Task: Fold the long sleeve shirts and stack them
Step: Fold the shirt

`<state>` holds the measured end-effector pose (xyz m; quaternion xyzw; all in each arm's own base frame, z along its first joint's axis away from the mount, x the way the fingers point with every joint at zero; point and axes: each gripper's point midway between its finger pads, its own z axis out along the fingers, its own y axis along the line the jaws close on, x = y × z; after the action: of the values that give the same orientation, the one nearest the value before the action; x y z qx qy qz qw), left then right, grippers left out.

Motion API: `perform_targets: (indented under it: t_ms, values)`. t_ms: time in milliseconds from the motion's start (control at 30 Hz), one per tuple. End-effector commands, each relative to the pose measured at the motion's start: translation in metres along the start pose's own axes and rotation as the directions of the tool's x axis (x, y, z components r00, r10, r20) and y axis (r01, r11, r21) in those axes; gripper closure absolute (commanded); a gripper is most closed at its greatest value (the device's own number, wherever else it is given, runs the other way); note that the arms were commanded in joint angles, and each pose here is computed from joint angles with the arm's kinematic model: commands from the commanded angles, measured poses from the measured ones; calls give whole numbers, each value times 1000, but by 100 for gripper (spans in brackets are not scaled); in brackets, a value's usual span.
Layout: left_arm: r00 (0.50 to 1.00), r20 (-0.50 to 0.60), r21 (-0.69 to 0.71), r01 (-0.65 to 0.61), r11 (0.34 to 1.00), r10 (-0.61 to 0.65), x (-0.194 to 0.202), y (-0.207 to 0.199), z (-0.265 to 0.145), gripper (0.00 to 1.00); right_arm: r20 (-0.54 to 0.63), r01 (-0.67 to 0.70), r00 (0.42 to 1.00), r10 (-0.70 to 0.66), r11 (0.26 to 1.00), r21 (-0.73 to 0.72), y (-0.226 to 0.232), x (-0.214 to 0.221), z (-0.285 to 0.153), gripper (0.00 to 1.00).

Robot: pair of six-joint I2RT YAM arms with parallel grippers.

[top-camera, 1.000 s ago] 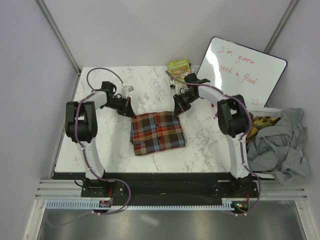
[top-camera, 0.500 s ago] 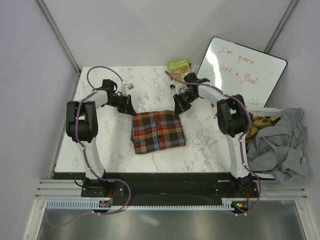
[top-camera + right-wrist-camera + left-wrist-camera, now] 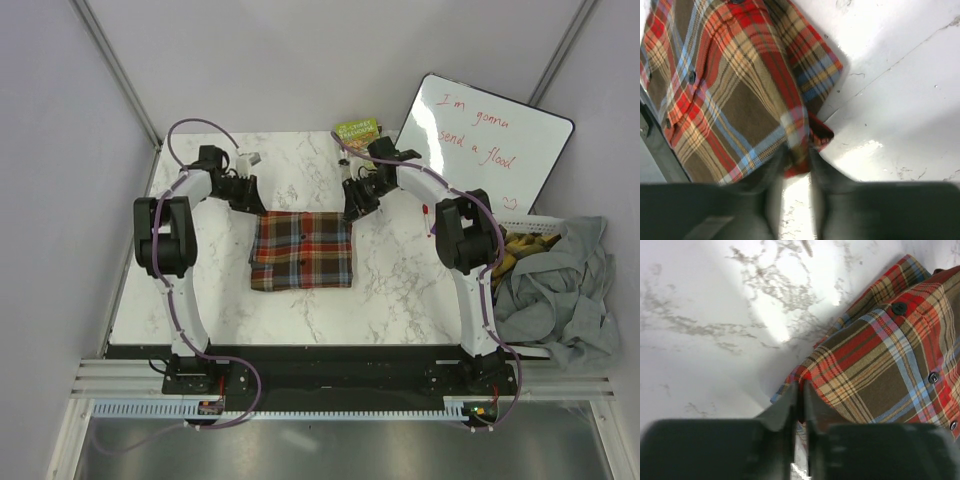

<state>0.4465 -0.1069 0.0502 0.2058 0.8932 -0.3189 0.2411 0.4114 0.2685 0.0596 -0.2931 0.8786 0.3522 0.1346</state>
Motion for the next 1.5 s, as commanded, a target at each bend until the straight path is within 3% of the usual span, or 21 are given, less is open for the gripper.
perform_targets:
  t_ms: [0, 67, 133, 167, 200, 233, 300, 333, 367, 433, 467, 500, 533, 567, 600, 633, 733, 1000, 1333, 1400, 1467]
  values:
    - [997, 65, -9, 33, 999, -32, -19, 16, -20, 73, 76, 30, 997, -32, 999, 26, 7, -28, -16, 58]
    - [992, 124, 22, 27, 999, -30, -32, 5, -40, 61, 106, 50, 993, -58, 996, 76, 4, -38, -30, 41]
    - [975, 217, 86, 36, 996, -54, -45, -18, -74, 55, 173, 66, 981, -86, 991, 116, 6, -58, -58, 36]
    - [966, 252, 108, 32, 994, -59, -49, -27, -86, 42, 196, 66, 977, -88, 991, 117, 10, -64, -67, 35]
    - [959, 268, 162, 52, 985, -95, -42, -38, -94, 39, 236, 65, 967, -92, 991, 120, 18, -71, -86, 31]
    - [949, 312, 167, 2, 986, -54, -50, -61, -116, 15, 271, 69, 959, -86, 995, 73, 33, -76, -93, 18]
    - [949, 295, 249, 37, 968, -112, -27, -91, -121, 1, 314, 32, 949, -27, 999, -11, 63, -66, -107, 2]
    - [949, 289, 279, 42, 959, -126, -20, -105, -124, 1, 376, 69, 926, -43, 996, -56, 79, -75, -109, 2]
    - [946, 304, 294, 17, 956, -110, -16, -126, -134, 1, 332, -44, 938, 104, 982, -182, 94, -53, -96, 2]
    - [952, 221, 394, 114, 912, -214, 15, -155, -123, 1, 391, 22, 916, 88, 963, -269, 136, -57, -101, 2]
    - [952, 214, 418, 115, 901, -221, 21, -170, -126, 1, 326, -71, 926, 189, 937, -342, 147, -38, -87, 2]
    - [939, 109, 471, 239, 849, -325, 46, -186, -113, 1, 308, -66, 931, 196, 920, -386, 171, -31, -81, 2]
    - [943, 127, 485, 210, 849, -306, 47, -193, -109, 1, 344, -13, 923, 171, 909, -416, 185, -35, -78, 2]
    - [940, 116, 499, 225, 837, -322, 54, -199, -105, 1, 272, -109, 927, 257, 882, -459, 192, -16, -63, 2]
    - [915, 30, 528, 328, 784, -402, 77, -217, -98, 1, 242, -100, 939, 246, 864, -493, 211, -6, -51, 2]
    - [931, 105, 543, 242, 804, -350, 70, -219, -95, 1, 253, -67, 941, 225, 856, -512, 220, -4, -45, 2]
    - [935, 66, 554, 256, 793, -348, 88, -235, -80, 1, 172, -125, 951, 258, 827, -547, 230, 19, -17, 2]
    - [868, -6, 375, 462, 803, -497, 130, -187, -25, 4, 8, -327, 922, 386, 792, -515, 189, 76, 39, 2]
    - [751, -50, 310, 638, 705, -658, 170, -135, 6, 8, -71, -413, 906, 417, 836, -361, 105, 125, 69, 2]
    - [761, -40, 343, 619, 707, -647, 165, -140, -2, 9, -81, -389, 919, 386, 849, -357, 107, 131, 62, 2]
    - [820, -28, 412, 531, 741, -572, 155, -158, -18, 9, -54, -328, 941, 333, 865, -380, 121, 117, 41, 2]
